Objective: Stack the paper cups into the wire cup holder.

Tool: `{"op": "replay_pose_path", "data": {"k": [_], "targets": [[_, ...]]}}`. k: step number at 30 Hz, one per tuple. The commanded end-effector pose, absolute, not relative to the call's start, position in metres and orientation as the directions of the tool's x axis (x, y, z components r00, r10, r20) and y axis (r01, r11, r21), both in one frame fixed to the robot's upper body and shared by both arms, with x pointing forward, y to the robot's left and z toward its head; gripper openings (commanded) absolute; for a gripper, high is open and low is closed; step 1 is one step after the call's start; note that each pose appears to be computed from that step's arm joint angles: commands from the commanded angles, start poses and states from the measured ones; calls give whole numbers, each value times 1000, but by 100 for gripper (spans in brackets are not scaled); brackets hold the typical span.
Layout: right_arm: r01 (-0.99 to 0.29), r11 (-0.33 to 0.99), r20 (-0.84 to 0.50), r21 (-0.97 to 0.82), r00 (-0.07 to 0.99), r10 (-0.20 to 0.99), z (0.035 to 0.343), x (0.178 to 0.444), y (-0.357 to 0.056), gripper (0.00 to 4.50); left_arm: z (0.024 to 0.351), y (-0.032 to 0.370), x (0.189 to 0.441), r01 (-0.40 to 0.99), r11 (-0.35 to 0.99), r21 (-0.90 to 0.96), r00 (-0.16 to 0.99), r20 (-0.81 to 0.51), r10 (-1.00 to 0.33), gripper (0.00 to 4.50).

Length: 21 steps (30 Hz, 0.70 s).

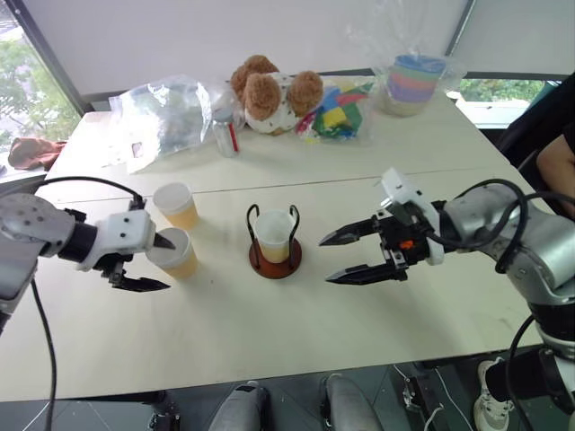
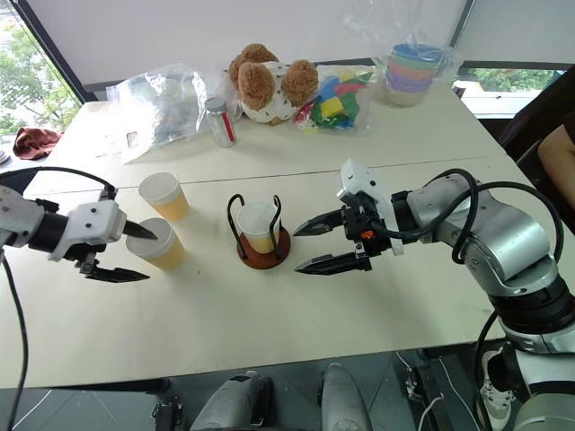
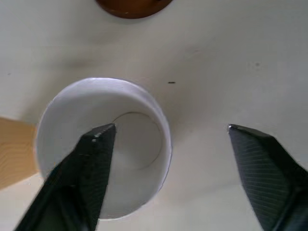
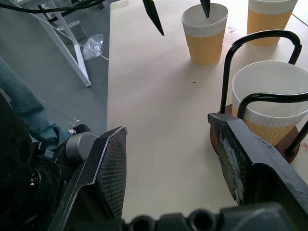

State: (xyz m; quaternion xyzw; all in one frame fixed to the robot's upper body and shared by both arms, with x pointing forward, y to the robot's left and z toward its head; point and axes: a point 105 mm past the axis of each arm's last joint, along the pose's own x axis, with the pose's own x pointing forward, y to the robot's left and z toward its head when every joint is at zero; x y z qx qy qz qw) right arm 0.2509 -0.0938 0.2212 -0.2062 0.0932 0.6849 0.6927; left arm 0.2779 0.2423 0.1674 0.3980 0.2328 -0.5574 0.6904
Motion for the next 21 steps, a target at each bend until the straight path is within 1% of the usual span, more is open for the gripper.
{"op": "replay_pose_path", "data": {"k": [1,4,5,8,11,14,17,19,21], "targets": [[-978,-21,-421,-207,70,905,226,249,-95,292,170,243,281,951,21,308,265,-781,-566,215],[-977,-12,-424,-212,81,902,226,250,-96,292,164,243,282,955,-11,295,240,-797,-554,62],[-976,-7,-425,-216,87,901,226,251,-97,292,163,243,283,954,-18,298,240,-800,-550,3],[-975,5,-427,-223,102,898,226,253,-98,292,168,241,291,944,-18,328,264,-791,-552,3],[-973,23,-433,-231,124,893,226,254,-101,292,187,238,297,928,-24,371,295,-772,-563,3],[-966,60,-449,-253,173,877,227,257,-108,292,219,227,302,912,-49,407,303,-750,-587,3],[-952,113,-452,-286,238,860,232,265,-118,292,265,200,307,887,-79,454,301,-700,-647,3],[-937,150,-460,-315,289,840,235,271,-126,292,295,177,311,866,-118,486,275,-661,-698,3],[-923,180,-459,-341,330,825,238,276,-133,292,316,154,311,865,-162,475,209,-633,-745,3]]}}
